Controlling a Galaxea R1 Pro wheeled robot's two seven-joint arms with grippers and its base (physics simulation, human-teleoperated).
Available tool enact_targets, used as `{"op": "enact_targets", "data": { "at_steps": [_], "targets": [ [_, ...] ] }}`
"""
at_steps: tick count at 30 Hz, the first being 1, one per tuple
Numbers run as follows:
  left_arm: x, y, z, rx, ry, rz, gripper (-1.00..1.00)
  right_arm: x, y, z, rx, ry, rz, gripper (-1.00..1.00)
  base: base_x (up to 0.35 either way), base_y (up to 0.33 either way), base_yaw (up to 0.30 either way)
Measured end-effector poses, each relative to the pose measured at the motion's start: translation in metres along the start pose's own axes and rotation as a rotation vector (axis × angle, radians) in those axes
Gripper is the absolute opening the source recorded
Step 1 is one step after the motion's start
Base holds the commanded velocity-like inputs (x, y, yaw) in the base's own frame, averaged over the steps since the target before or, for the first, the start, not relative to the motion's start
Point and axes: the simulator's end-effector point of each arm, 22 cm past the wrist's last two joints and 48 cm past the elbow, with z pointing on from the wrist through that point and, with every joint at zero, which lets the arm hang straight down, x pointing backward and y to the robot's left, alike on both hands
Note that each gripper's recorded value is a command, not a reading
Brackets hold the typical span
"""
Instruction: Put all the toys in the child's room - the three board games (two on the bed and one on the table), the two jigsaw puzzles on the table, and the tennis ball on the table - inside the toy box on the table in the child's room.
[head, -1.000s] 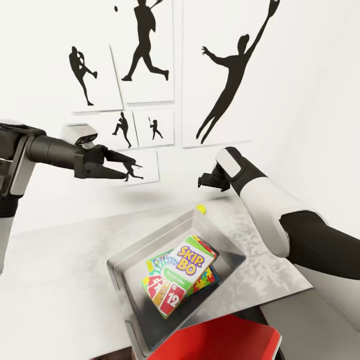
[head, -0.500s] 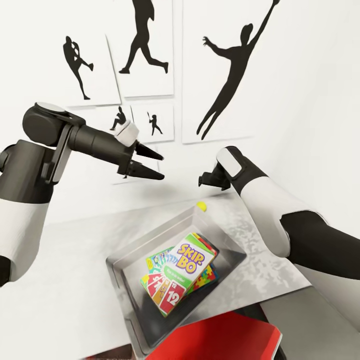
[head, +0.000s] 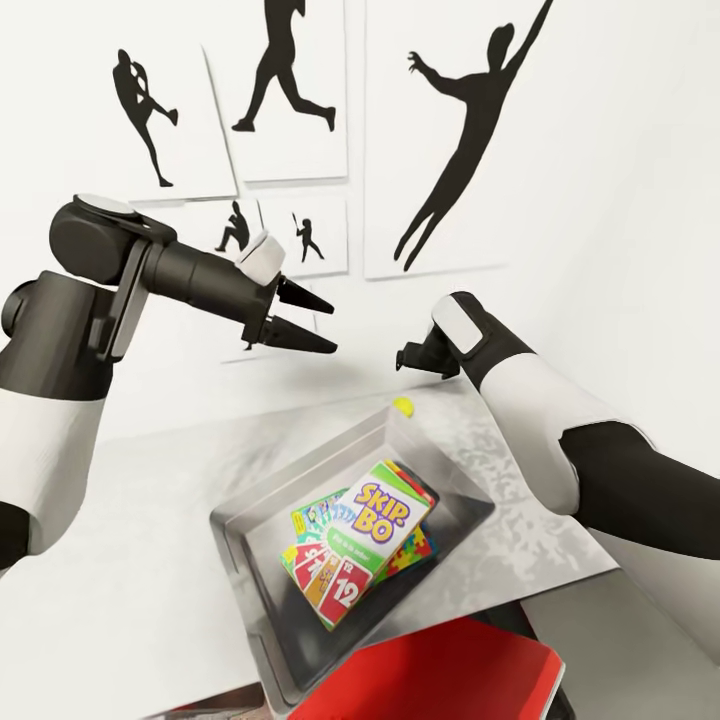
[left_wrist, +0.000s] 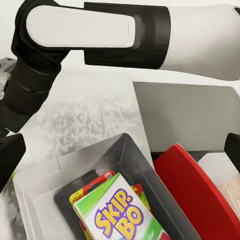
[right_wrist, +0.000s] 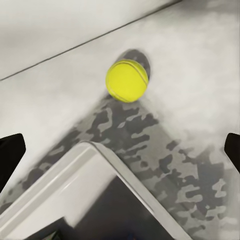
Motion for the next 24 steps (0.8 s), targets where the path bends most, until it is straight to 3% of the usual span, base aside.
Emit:
{"op": "enact_targets", "data": {
  "at_steps": [24],
  "targets": [
    [0.021, 0.020, 0.005, -0.001, 0.010, -0.042, 1.00, 0.010, -0.005, 0.028, 0.014, 0.029, 0.000, 1.00, 0.000, 0.000, 0.000]
  ]
}}
